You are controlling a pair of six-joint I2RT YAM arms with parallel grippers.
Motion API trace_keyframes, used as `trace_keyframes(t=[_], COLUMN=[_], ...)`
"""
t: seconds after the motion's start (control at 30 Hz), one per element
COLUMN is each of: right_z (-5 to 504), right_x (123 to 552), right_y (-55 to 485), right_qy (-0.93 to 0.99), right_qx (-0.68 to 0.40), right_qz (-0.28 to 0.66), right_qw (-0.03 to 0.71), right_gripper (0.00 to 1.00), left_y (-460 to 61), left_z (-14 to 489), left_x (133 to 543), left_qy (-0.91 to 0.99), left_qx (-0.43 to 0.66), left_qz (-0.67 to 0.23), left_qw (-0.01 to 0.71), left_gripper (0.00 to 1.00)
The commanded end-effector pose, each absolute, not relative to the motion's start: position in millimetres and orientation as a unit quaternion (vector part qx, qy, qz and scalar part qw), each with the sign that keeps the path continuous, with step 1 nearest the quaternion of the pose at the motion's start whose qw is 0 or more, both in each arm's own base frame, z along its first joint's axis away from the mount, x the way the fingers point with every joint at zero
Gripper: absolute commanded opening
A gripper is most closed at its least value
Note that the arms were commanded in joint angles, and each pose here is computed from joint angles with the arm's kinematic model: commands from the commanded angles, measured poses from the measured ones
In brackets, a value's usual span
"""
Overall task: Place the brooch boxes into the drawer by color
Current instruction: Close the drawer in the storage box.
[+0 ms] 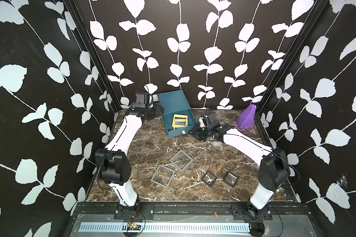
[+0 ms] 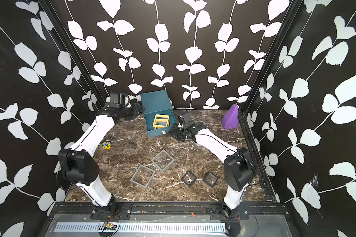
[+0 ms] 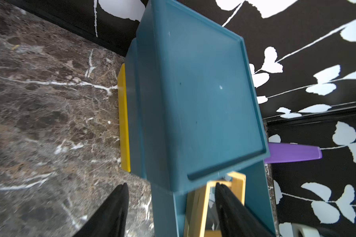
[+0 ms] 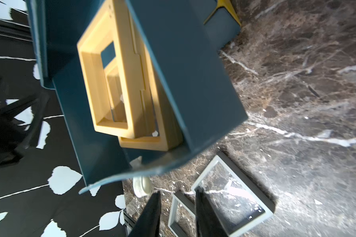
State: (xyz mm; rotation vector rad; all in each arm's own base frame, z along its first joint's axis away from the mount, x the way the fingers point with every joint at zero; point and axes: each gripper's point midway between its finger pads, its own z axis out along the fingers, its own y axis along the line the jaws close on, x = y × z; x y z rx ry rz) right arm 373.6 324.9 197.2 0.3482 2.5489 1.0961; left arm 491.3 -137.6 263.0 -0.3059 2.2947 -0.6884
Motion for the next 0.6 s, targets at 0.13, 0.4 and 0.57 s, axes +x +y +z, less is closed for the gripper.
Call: trace_keyframes(t=[0.13, 0.4, 0.57], right_z=[212.4, 208.3, 210.1], right_x=[392.5, 405.9, 412.5], right_y=[336.9, 343.1, 345.9], right_qy=[0.868, 0.865, 0.861], right_qx=[0.131, 0.139, 0.144], right_qz=[0.439, 0.442, 0.447], right_qw=[0.194, 0.195, 0.197], right_gripper=[0.29, 0.28, 0.27], left_y=[-145.6, -147.8, -150.3], left_z=[266.1, 247.8, 243.6], left_x=[511.4, 514.9, 514.1], left_qy=[0.882, 0.89, 0.891], left_qx=[-0.102, -0.099, -0.096], left_qz=[-0.283, -0.281, -0.286], left_qw=[0.362, 0.345, 0.34], left_gripper=[0.57, 0.4, 0.33])
